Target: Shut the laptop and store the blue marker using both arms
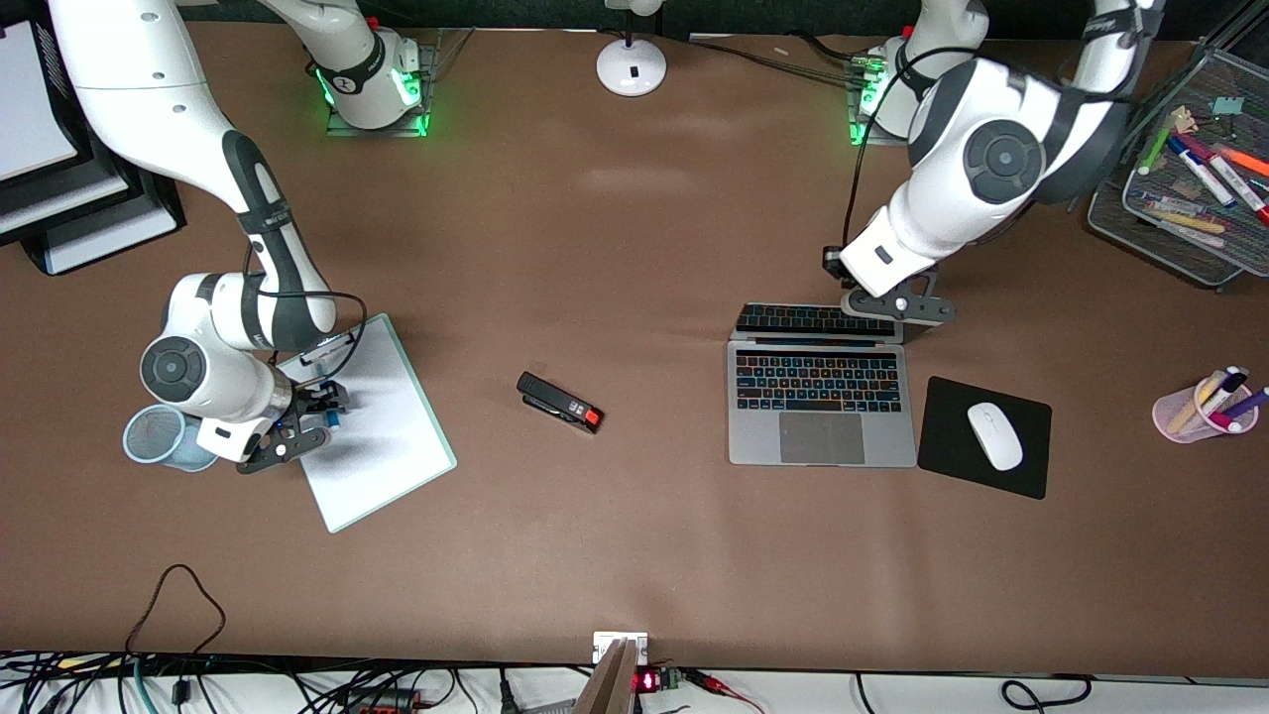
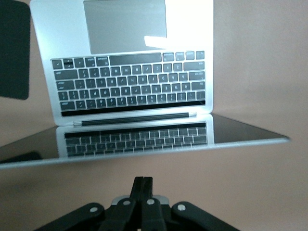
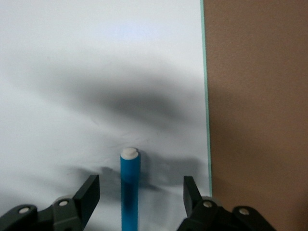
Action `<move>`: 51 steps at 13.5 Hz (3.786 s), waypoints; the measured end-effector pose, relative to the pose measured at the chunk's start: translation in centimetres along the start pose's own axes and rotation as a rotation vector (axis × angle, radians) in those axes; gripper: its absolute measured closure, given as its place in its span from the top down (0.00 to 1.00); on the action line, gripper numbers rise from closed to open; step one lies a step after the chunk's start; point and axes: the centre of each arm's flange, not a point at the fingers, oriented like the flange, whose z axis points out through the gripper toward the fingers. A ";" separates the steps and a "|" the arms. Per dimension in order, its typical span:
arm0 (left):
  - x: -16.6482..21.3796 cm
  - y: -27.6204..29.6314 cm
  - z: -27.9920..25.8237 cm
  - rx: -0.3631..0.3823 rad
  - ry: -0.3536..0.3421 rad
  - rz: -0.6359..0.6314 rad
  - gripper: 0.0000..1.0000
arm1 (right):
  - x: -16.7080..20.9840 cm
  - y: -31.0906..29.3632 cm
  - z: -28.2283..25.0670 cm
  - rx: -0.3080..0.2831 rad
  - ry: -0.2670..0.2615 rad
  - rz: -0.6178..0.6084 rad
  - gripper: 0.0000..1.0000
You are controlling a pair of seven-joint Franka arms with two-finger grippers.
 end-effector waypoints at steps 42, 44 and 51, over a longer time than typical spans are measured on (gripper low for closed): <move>15.6 -4.6 16.2 0.006 0.269 0.082 0.01 | 0.2 5.8 -14.2 -0.086 0.231 -0.209 0.18; 15.7 -4.9 13.1 0.041 0.225 0.078 0.01 | -0.5 7.1 -16.3 -0.111 0.254 -0.270 0.18; 12.1 -5.4 -2.8 0.197 0.013 0.135 0.04 | -3.3 12.5 -17.9 -0.057 0.424 -0.554 0.18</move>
